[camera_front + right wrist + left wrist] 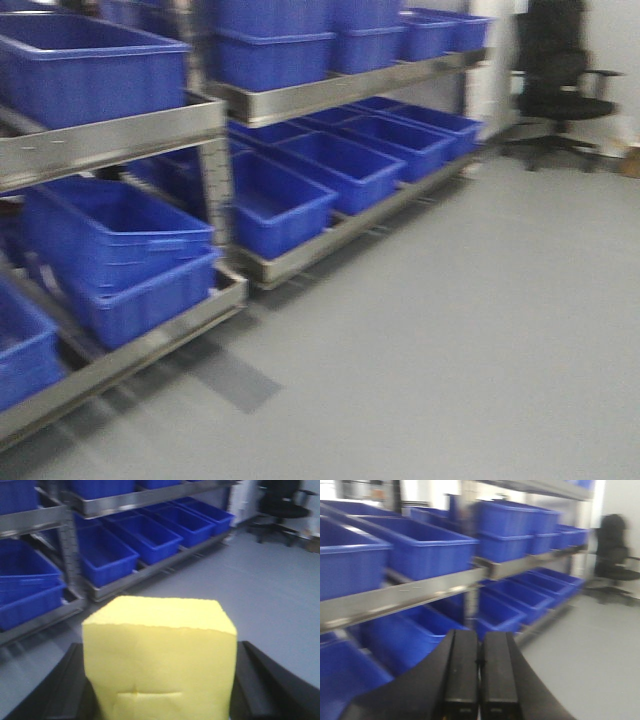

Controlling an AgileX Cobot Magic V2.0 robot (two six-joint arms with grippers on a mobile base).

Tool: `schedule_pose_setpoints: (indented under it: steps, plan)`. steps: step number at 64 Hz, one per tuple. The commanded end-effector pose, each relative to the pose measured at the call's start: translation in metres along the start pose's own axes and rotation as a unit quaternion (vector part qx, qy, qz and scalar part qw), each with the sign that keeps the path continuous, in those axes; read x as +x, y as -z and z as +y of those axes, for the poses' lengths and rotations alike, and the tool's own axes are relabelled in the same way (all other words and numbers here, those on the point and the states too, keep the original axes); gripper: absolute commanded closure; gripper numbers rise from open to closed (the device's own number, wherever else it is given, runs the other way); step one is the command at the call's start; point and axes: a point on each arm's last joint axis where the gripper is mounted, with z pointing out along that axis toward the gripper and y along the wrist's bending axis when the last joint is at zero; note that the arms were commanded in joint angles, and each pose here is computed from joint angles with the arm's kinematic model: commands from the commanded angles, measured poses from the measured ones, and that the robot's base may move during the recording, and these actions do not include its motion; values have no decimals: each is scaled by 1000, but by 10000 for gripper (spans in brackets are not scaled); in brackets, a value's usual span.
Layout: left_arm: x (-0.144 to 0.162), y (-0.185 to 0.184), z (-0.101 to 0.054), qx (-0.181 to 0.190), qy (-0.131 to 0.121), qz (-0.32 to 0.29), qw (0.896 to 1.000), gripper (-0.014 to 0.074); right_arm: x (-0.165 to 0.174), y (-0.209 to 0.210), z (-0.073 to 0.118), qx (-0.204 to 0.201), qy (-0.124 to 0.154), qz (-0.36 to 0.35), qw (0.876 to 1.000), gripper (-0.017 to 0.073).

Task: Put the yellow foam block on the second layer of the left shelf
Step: 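Turn and drive the base toward the shelf of blue bins, then extend the right gripper with the cube into a blue bin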

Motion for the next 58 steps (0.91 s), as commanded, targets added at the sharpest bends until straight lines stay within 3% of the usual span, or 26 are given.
schedule_pose_setpoints:
  steps: [1,58]
  plan:
    - [-1,1,-1,7,4,-39,999,457,-16,1,1,-5,12,-49,999,148]
    - [-1,1,-1,7,4,-39,999,457,-16,1,1,-5,12,-49,999,148]
